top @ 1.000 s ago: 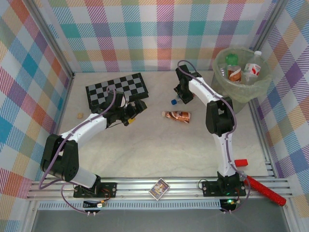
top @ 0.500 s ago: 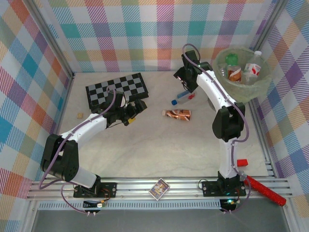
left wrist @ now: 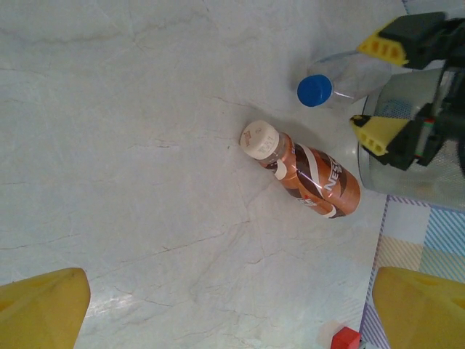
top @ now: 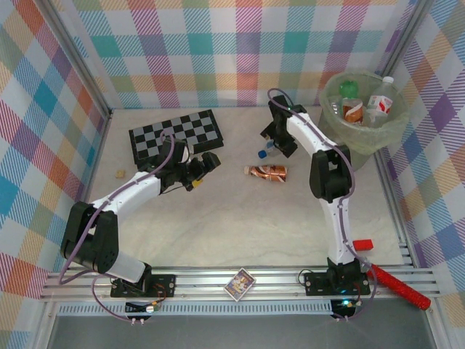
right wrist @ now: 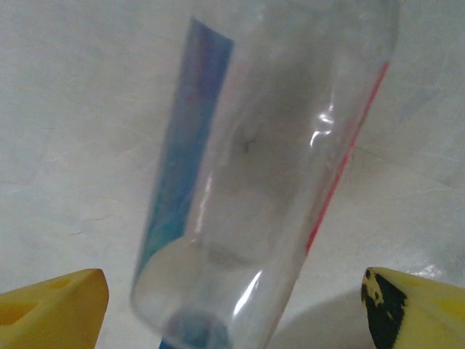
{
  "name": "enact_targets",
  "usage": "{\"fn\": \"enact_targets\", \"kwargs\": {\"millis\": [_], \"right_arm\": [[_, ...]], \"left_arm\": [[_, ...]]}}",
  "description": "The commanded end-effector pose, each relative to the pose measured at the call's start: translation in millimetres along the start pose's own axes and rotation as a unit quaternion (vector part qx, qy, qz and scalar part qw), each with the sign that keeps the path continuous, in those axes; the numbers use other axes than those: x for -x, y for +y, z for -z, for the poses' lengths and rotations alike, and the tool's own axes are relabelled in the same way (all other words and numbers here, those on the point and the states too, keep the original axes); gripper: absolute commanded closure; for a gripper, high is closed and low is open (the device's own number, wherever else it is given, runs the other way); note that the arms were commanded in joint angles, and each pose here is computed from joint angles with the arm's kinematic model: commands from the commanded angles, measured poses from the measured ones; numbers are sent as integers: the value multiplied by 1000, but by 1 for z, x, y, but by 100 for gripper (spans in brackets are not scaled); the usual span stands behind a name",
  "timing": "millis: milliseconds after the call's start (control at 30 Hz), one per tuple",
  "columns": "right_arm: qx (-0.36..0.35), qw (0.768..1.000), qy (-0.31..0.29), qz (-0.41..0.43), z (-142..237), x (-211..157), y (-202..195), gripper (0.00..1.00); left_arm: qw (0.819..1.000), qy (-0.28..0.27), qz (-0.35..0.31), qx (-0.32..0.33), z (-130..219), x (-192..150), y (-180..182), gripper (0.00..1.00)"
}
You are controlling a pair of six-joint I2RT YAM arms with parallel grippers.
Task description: Put the plastic bottles in the bin
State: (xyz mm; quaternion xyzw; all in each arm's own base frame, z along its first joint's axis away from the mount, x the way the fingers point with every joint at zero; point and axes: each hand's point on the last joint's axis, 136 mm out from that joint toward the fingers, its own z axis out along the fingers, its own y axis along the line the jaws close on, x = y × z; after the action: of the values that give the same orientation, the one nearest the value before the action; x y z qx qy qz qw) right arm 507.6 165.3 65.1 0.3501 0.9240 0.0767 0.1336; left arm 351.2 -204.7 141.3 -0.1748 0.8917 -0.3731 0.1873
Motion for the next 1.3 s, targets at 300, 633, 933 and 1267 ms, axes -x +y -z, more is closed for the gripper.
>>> {"fn": "enact_targets", "kwargs": {"millis": [300,633,933,1267], "right_arm": [[0,1000,-18,-13,0,15,1,38],[43,997,-51,27,48,35,23,55],[174,968,-107,143,173,41,68,57],[307,865,-206,340,327,36,74,58]], "left_arm": [[1000,-8,-19,-12,11,2,-13,1],[1000,-1,-18,-18,4,7,-20,1],[1000,5,-16,-24,-5,13,-26,1],[1000,-5,-8,-19,0,13,-24,1]]}}
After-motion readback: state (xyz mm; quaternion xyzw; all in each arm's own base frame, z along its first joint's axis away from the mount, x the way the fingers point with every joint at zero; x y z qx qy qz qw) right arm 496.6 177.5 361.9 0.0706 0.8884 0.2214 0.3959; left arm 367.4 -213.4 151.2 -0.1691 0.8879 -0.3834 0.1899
